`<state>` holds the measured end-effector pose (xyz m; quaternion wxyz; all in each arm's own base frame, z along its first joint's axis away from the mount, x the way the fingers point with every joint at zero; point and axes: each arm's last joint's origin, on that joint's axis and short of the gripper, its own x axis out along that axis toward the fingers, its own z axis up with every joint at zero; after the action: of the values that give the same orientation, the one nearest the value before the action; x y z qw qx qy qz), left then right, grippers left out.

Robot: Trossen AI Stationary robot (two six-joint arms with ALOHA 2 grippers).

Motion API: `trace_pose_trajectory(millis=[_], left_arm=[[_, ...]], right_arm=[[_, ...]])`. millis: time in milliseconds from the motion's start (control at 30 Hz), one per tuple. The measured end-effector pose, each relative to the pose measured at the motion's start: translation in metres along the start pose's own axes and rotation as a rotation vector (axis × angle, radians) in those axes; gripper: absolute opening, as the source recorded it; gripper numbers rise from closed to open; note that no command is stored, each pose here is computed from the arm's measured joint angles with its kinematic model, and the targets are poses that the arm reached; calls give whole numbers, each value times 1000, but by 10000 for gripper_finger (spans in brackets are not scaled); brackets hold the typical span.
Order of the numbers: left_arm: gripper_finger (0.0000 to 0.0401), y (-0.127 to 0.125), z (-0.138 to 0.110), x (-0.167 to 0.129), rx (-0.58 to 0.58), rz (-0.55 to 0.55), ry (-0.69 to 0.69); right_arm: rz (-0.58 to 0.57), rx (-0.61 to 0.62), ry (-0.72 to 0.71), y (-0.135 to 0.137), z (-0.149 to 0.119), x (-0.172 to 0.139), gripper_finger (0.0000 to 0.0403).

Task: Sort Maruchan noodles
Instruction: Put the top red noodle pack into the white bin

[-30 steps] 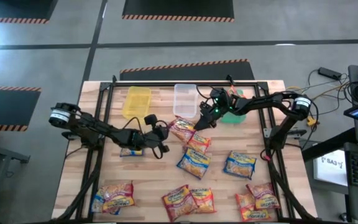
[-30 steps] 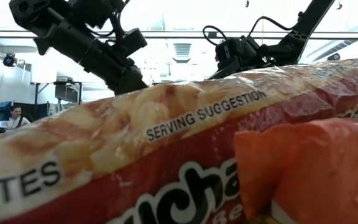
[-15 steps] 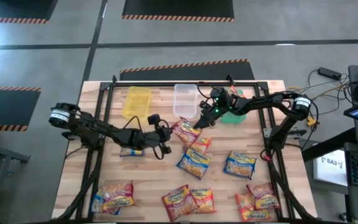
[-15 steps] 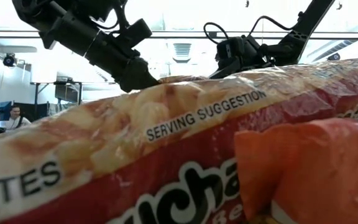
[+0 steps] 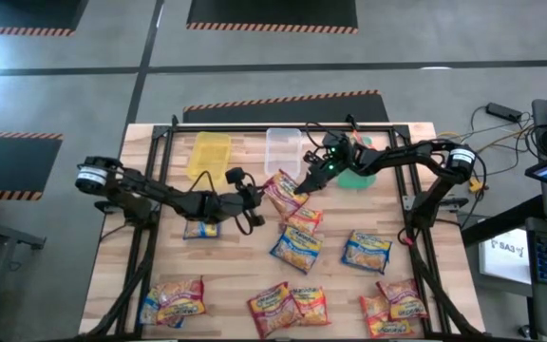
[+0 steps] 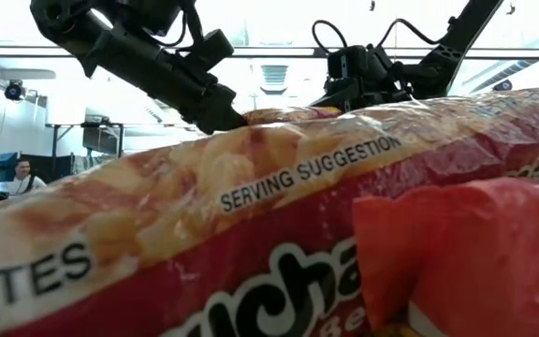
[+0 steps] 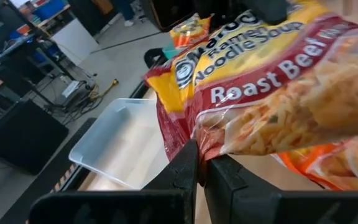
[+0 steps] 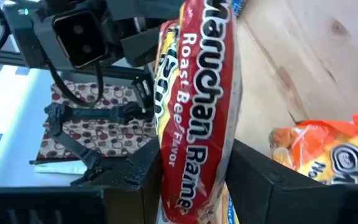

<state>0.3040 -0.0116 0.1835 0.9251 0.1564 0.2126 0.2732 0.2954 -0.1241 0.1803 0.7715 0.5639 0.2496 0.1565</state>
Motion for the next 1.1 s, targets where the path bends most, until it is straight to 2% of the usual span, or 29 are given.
trace_pose_trajectory(millis=[300, 867, 1100], left_arm=[[0, 8, 4, 5, -16, 45, -38], [1, 12, 5, 8, -12, 50, -46], [36, 13, 5, 8, -12, 54, -45]], right_arm=[[29, -73, -6, 14, 12, 2, 141], [-3, -88, 6, 16, 16, 2, 122], [-4, -82, 7, 15, 16, 2, 121]])
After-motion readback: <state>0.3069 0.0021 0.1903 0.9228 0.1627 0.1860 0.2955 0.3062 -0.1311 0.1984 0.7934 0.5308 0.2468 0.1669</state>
